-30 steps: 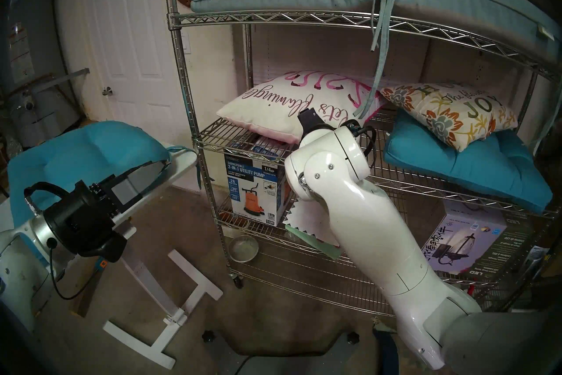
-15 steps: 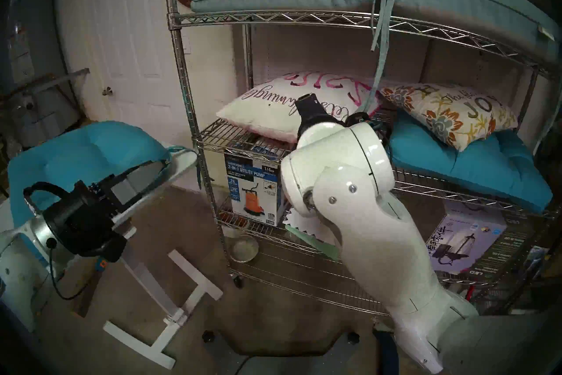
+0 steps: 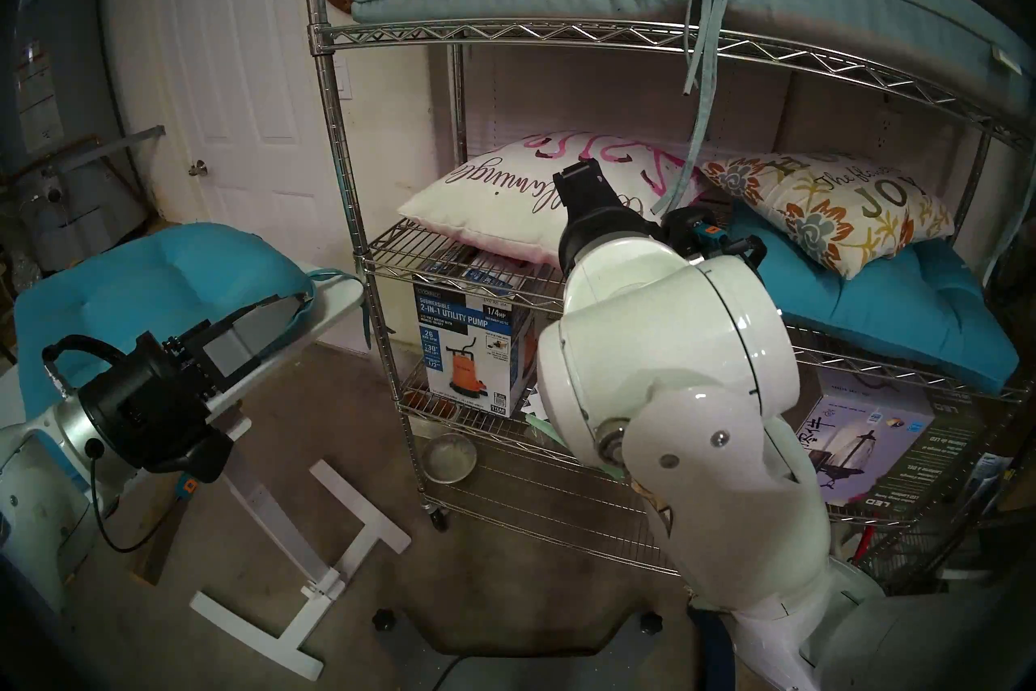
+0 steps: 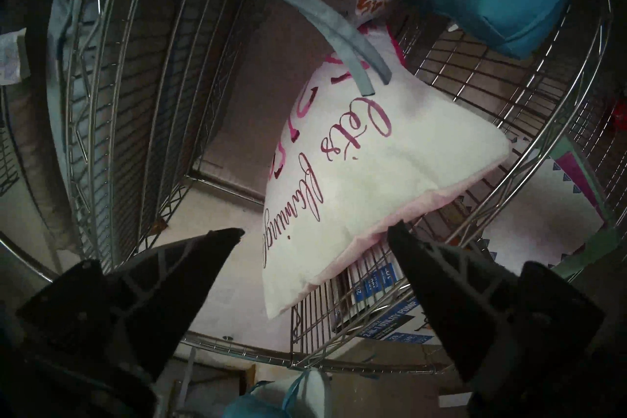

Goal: Put cushion on the shelf

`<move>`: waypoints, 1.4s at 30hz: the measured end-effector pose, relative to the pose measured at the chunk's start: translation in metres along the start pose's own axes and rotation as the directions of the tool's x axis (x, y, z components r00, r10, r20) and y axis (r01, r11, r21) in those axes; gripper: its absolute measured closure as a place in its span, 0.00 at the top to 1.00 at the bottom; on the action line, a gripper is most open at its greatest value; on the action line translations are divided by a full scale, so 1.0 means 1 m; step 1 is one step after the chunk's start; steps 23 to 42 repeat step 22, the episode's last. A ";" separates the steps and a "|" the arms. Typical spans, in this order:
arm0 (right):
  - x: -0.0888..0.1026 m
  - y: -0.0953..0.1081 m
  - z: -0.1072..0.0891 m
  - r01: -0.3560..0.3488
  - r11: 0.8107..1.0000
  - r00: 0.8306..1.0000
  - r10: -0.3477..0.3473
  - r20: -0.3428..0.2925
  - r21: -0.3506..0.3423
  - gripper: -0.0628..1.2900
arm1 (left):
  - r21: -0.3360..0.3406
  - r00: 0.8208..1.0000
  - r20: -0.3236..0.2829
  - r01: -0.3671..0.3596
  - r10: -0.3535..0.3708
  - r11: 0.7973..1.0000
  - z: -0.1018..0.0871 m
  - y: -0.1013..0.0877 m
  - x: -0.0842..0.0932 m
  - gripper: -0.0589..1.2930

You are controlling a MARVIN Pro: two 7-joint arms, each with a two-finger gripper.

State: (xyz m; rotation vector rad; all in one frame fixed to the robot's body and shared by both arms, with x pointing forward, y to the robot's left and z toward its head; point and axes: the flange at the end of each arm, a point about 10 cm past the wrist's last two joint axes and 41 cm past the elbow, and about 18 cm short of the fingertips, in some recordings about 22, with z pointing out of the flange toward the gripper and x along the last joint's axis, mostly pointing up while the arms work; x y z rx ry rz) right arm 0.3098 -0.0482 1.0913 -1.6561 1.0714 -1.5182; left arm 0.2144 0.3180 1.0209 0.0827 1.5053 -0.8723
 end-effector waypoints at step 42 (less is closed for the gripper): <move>-0.004 -0.003 0.012 0.065 0.998 0.994 -0.066 -0.082 -0.021 0.94 | 0.002 1.000 0.003 -0.002 0.002 1.000 0.000 0.000 0.000 0.98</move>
